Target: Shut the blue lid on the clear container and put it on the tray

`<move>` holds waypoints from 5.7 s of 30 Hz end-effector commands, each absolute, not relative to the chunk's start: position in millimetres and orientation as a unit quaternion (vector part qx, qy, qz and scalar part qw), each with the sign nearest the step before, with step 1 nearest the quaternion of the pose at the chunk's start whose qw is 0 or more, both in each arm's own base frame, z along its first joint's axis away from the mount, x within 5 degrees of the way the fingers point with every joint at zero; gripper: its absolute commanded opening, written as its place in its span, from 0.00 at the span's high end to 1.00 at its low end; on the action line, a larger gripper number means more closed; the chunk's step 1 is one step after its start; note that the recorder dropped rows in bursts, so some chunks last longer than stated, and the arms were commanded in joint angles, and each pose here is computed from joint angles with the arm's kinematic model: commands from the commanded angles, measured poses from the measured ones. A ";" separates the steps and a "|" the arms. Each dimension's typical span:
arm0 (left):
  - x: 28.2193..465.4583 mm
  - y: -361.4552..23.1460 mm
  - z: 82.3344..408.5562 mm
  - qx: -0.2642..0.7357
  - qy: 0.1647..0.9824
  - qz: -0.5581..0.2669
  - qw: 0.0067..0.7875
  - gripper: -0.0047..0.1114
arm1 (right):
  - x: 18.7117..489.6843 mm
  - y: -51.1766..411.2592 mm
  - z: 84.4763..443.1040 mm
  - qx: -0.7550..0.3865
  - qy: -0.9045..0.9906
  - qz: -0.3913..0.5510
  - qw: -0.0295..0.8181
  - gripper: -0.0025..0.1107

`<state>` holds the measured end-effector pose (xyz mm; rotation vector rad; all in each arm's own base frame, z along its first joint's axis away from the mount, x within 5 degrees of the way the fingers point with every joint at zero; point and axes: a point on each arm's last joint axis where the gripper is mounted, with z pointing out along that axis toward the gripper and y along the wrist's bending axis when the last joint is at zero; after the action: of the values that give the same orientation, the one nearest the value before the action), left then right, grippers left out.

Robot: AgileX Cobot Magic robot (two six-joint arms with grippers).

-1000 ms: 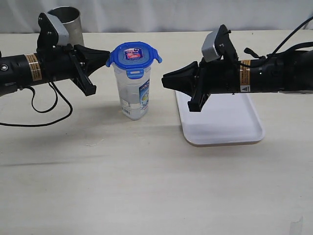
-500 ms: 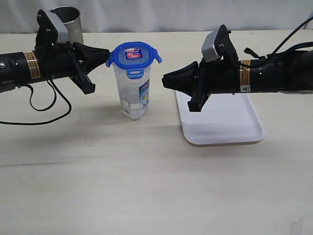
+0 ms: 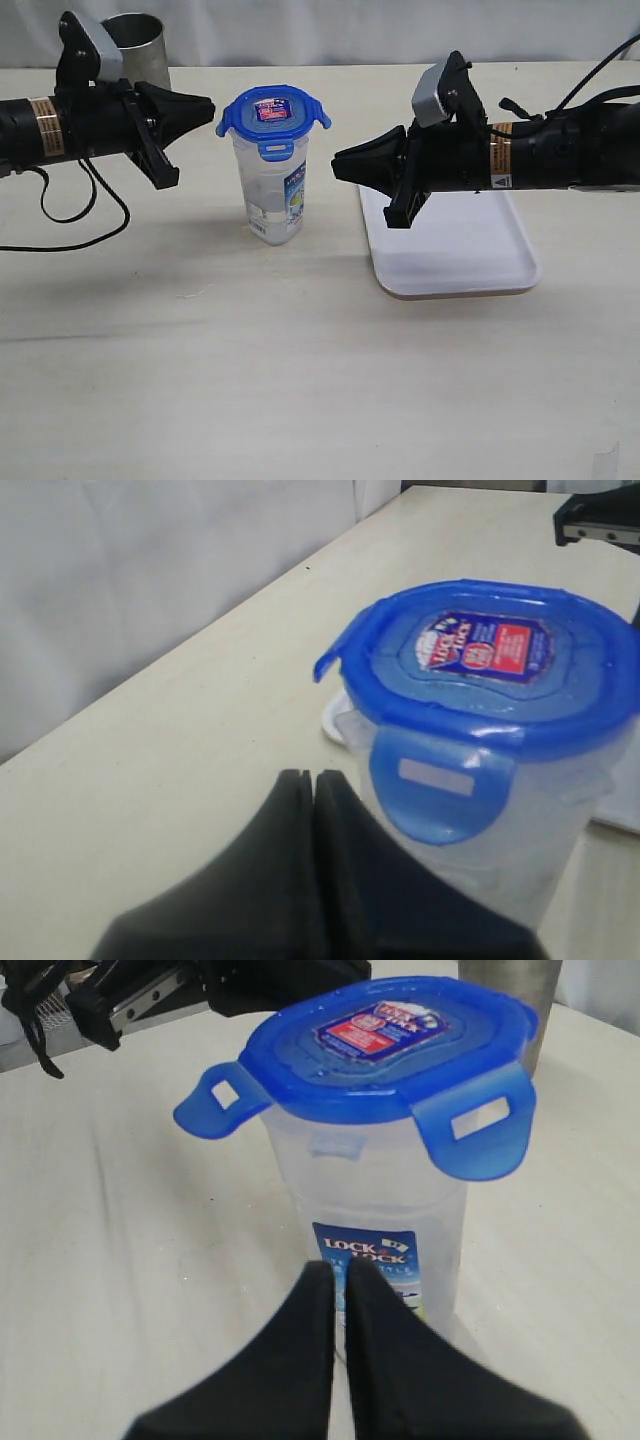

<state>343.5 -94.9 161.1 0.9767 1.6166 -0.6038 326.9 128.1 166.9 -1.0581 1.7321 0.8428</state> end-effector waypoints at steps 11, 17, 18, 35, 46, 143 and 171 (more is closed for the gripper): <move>344.9 -96.1 167.9 0.391 0.670 -0.273 0.569 0.96 | 328.3 128.5 167.3 -0.426 0.703 0.342 0.455 0.94; 349.4 -96.6 155.4 0.376 0.677 -0.272 0.571 0.96 | 328.3 128.5 167.3 -0.426 0.703 0.342 0.455 0.94; 349.9 -96.4 153.8 0.379 0.676 -0.268 0.572 0.96 | 328.3 128.5 167.3 -0.426 0.703 0.342 0.455 0.94; 344.9 -100.7 154.7 0.405 0.658 -0.288 0.566 0.96 | 328.3 128.5 167.3 -0.426 0.703 0.342 0.455 0.94; 341.9 -102.2 153.6 0.418 0.654 -0.298 0.556 0.96 | 328.4 128.5 167.3 -0.426 0.703 0.342 0.456 0.94; 344.5 -87.9 148.6 0.369 0.707 -0.304 0.521 0.96 | 329.2 152.0 205.2 -0.363 0.741 0.233 0.514 0.94; 341.2 -91.0 152.4 0.380 0.686 -0.327 0.527 0.96 | 331.9 154.0 201.8 -0.356 0.733 0.244 0.525 0.94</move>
<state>341.9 -90.4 149.5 0.9108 1.6525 -0.7665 330.7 153.0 201.2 -0.8513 1.7659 0.5835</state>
